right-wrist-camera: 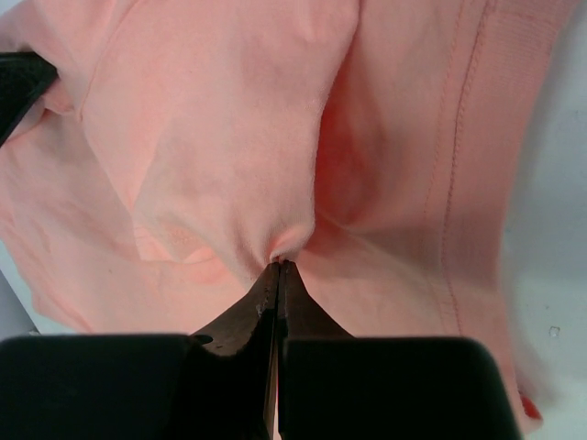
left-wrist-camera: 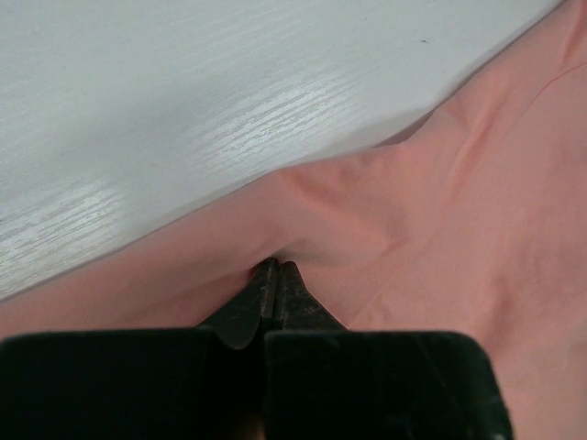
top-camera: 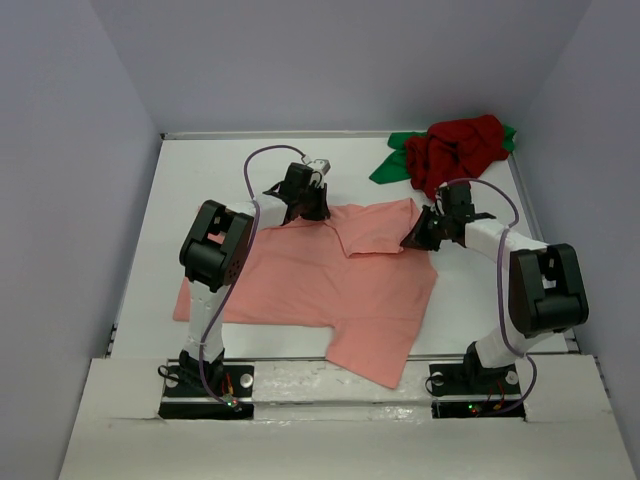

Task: Fold and stack the t-shirts
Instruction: Fold the tshirt

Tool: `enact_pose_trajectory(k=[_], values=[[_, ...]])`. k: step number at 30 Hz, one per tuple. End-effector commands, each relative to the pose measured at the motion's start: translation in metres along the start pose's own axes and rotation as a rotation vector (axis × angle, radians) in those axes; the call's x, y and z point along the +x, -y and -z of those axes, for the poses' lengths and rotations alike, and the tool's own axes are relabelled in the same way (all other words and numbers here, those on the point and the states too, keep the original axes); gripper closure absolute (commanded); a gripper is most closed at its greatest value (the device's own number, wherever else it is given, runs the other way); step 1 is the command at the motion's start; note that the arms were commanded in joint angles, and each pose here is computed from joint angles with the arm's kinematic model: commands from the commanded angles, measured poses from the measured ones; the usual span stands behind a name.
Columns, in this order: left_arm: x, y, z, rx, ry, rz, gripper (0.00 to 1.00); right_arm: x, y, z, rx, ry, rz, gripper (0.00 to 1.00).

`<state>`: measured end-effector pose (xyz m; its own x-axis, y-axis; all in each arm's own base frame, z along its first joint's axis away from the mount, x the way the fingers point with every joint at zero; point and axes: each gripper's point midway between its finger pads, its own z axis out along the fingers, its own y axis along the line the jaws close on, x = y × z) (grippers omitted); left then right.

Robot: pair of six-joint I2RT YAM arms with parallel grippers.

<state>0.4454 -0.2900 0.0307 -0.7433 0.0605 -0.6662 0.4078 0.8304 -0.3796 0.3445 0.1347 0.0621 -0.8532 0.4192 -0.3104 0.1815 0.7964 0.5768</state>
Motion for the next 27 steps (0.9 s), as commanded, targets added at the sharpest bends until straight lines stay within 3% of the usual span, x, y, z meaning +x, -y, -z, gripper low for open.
enact_pose_trajectory(k=[1,9,24,27], values=[[-0.004,0.001,-0.003,-0.003,-0.008,-0.017,1.00,0.001,-0.005,0.011,-0.016,0.005,-0.017,1.00],[-0.004,0.002,-0.003,-0.002,-0.008,-0.019,1.00,-0.008,-0.025,0.028,-0.055,0.017,-0.022,1.00],[-0.004,0.002,-0.003,0.002,-0.012,-0.019,1.00,0.004,0.000,0.025,0.055,-0.025,-0.007,1.00],[-0.004,0.003,-0.003,0.003,-0.013,-0.020,1.00,0.010,0.014,0.021,0.108,-0.042,0.002,0.92]])
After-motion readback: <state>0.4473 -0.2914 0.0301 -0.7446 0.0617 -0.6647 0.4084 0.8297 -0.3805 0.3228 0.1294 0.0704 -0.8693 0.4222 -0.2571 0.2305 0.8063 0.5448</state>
